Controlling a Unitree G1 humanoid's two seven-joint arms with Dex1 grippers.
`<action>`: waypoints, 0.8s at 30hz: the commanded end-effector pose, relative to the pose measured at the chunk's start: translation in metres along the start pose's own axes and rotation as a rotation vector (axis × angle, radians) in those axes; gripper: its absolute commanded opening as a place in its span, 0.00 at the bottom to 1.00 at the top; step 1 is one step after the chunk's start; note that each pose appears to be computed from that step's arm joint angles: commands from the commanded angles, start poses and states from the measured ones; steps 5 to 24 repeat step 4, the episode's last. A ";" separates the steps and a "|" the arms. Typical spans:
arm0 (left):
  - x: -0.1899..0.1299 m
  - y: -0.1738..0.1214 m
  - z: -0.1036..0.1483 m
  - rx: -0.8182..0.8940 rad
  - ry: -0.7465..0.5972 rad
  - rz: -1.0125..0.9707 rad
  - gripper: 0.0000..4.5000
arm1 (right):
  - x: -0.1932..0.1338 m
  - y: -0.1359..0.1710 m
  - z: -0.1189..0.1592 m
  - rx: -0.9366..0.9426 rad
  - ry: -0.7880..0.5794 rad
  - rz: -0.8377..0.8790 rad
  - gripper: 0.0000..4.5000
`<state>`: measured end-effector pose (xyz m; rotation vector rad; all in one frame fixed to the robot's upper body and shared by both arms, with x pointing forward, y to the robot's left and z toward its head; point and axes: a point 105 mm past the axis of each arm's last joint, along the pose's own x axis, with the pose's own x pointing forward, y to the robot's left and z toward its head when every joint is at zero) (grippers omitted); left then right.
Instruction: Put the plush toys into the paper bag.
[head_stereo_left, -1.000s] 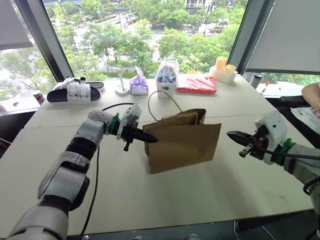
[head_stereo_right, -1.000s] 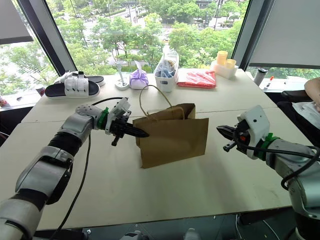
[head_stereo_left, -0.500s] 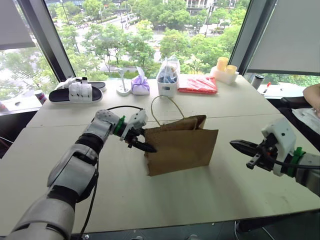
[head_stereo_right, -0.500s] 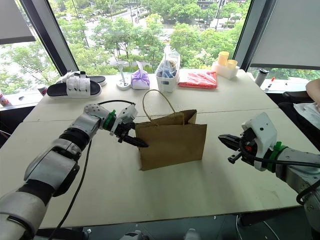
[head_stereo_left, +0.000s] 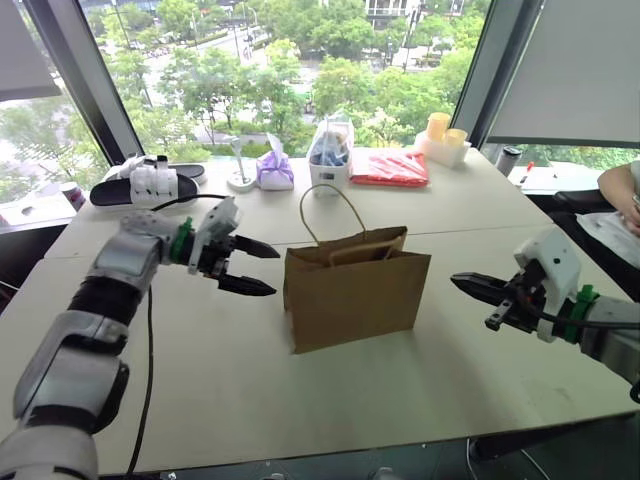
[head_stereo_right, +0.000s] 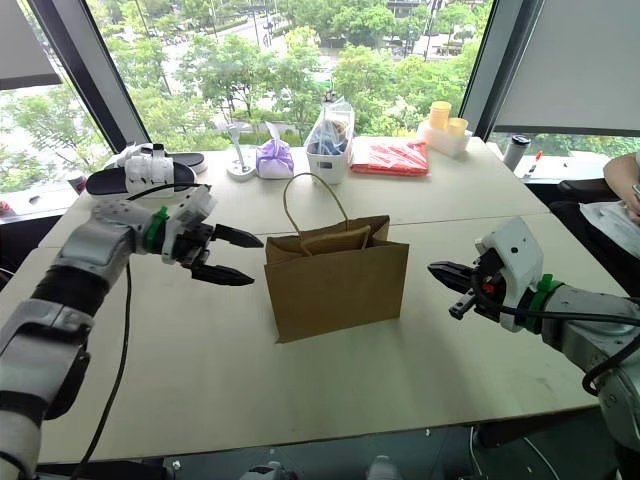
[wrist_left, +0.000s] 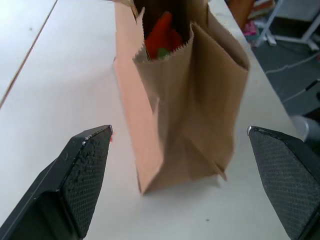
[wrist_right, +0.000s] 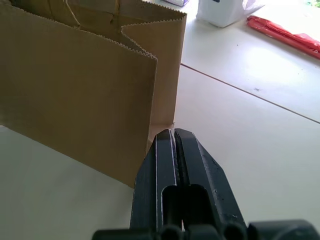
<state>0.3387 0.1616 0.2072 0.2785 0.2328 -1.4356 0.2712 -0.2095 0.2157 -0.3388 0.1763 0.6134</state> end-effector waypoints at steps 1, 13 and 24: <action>-0.014 -0.019 0.019 0.025 -0.040 0.093 0.99 | 0.003 0.009 0.013 -0.028 -0.036 0.084 0.00; -0.011 -0.034 0.019 0.004 -0.053 0.128 0.99 | 0.009 0.017 0.015 -0.036 -0.033 0.152 0.00; -0.011 -0.034 0.019 0.004 -0.053 0.128 0.99 | 0.009 0.017 0.015 -0.036 -0.033 0.152 0.00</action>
